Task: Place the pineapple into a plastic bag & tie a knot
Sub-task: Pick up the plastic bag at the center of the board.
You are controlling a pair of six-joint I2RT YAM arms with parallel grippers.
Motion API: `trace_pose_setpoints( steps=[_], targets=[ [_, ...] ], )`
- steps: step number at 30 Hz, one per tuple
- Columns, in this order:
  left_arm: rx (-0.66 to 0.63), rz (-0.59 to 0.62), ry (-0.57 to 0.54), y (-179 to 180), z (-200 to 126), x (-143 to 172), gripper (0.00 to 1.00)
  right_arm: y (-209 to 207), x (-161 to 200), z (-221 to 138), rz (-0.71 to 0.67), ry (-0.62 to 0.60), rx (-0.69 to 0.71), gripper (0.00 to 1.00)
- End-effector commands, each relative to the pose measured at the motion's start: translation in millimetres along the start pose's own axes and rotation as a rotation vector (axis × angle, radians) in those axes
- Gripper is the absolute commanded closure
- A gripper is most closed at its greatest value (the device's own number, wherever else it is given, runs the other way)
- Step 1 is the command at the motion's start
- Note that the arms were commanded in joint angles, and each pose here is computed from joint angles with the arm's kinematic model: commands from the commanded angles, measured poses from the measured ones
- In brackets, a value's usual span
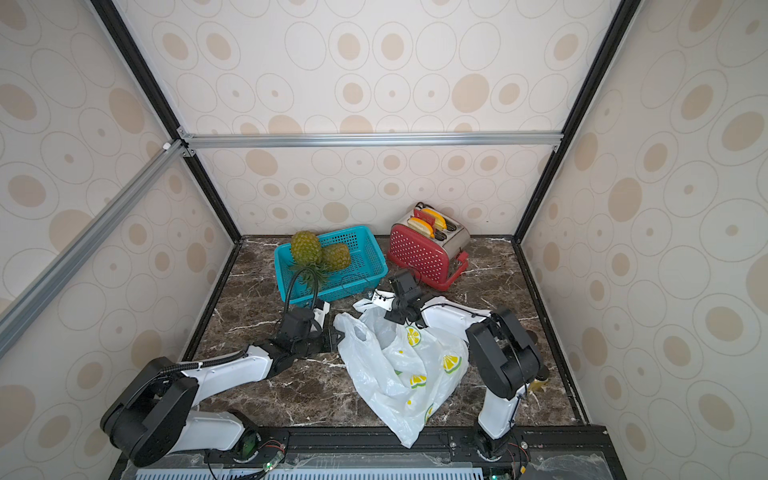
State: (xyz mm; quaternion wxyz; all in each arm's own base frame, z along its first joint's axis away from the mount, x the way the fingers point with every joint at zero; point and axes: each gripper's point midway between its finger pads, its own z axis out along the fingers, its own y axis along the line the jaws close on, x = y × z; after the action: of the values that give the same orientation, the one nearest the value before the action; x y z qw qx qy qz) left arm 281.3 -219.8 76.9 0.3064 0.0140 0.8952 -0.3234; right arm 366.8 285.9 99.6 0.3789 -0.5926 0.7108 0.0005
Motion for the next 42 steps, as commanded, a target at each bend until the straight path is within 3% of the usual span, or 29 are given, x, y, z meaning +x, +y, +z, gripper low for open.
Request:
trace_pose_setpoints(
  steps=[1, 6, 11, 12, 14, 17, 21, 28, 30, 33, 39, 42],
  targets=[
    [0.037, 0.055, -0.147, -15, -14, -26, 0.99, -36, 1, -20, 0.185, -0.041, 0.078, 1.0],
    [0.032, 0.134, -0.259, -19, -31, -43, 1.0, -61, 27, -23, 0.344, 0.036, 0.135, 1.0],
    [0.004, 0.177, -0.296, -17, -28, -53, 1.0, -73, 40, -16, 0.439, 0.115, 0.177, 1.0],
    [0.003, 0.178, -0.299, -17, -25, -55, 1.0, -76, 39, -15, 0.46, 0.117, 0.182, 0.96],
    [0.01, 0.181, -0.317, -19, -21, -60, 1.0, -80, 33, -18, 0.515, 0.117, 0.169, 0.71],
    [0.018, 0.191, -0.344, -24, -19, -68, 1.0, -91, 24, -40, 0.621, 0.141, 0.183, 0.55],
    [0.032, 0.212, -0.371, -32, -20, -76, 1.0, -102, 40, -94, 0.877, 0.243, 0.323, 0.49],
    [0.066, 0.249, -0.37, -46, -15, -73, 1.0, -33, 65, -156, 1.348, 0.524, 0.335, 0.54],
    [0.077, 0.267, -0.368, -53, -15, -71, 1.0, -20, 62, -167, 1.438, 0.578, 0.385, 0.46],
    [0.086, 0.28, -0.372, -61, -15, -70, 1.0, -1, 52, -174, 1.509, 0.681, 0.414, 0.38],
    [0.116, 0.295, -0.401, -75, -21, -76, 1.0, 43, 53, -154, 1.566, 1.004, 0.364, 0.38],
    [0.116, 0.303, -0.419, -78, -25, -80, 1.0, 51, 52, -135, 1.577, 1.035, 0.327, 0.37]
  ],
)
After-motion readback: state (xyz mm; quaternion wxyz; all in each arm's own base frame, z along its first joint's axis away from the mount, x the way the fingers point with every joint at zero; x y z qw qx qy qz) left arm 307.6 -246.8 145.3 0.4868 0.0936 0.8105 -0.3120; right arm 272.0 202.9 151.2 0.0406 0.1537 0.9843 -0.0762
